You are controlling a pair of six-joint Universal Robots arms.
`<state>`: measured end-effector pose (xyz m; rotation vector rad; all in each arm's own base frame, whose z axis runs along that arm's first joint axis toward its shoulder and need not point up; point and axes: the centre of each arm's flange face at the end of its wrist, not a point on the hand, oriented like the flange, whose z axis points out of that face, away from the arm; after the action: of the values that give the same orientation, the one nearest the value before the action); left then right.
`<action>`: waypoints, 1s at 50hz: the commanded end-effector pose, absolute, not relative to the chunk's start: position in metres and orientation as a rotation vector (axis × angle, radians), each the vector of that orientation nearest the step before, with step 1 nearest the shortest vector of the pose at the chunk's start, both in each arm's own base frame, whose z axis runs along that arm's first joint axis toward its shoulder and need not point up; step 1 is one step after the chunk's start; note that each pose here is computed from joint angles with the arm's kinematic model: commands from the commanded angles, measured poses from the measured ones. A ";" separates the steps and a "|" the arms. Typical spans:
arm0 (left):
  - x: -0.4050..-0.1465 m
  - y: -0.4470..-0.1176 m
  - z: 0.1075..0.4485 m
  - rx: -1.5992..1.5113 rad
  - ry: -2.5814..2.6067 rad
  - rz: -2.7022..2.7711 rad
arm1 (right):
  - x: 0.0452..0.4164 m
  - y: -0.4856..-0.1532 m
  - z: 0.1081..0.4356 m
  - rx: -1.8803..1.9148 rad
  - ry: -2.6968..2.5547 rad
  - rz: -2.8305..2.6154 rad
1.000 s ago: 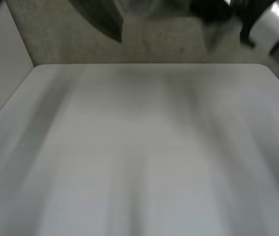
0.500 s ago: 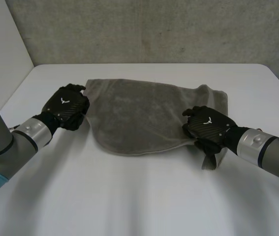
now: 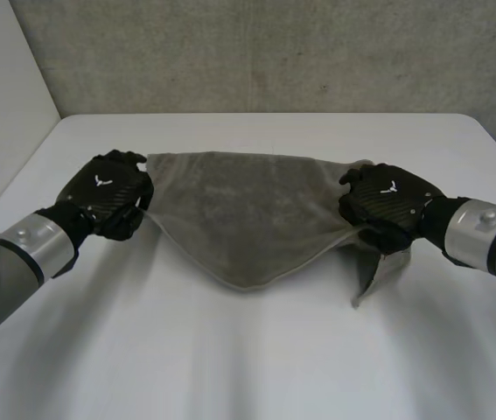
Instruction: Fold the towel.
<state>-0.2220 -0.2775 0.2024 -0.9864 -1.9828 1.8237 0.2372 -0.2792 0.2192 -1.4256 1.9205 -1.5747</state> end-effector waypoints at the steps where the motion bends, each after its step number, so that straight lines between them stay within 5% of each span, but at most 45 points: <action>1: -0.224 -0.278 0.195 -0.947 -2.005 1.794 | 0.254 -0.302 0.190 -1.367 2.023 -1.515; 14: -0.222 -0.284 0.184 -0.924 -2.038 1.757 | 0.261 -0.329 0.184 -1.058 2.217 -1.731; 29: -0.221 -0.283 0.182 -0.917 -2.049 1.748 | 0.237 -0.276 0.161 -0.959 2.340 -1.567; 50: -0.214 -0.287 0.186 -0.864 -2.062 1.757 | 0.195 -0.267 0.152 -0.644 2.342 -1.747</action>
<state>-0.2180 -0.2843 0.1827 -0.8981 -2.0574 1.7502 0.2056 -0.2644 0.1621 -0.6850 2.3183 -1.7202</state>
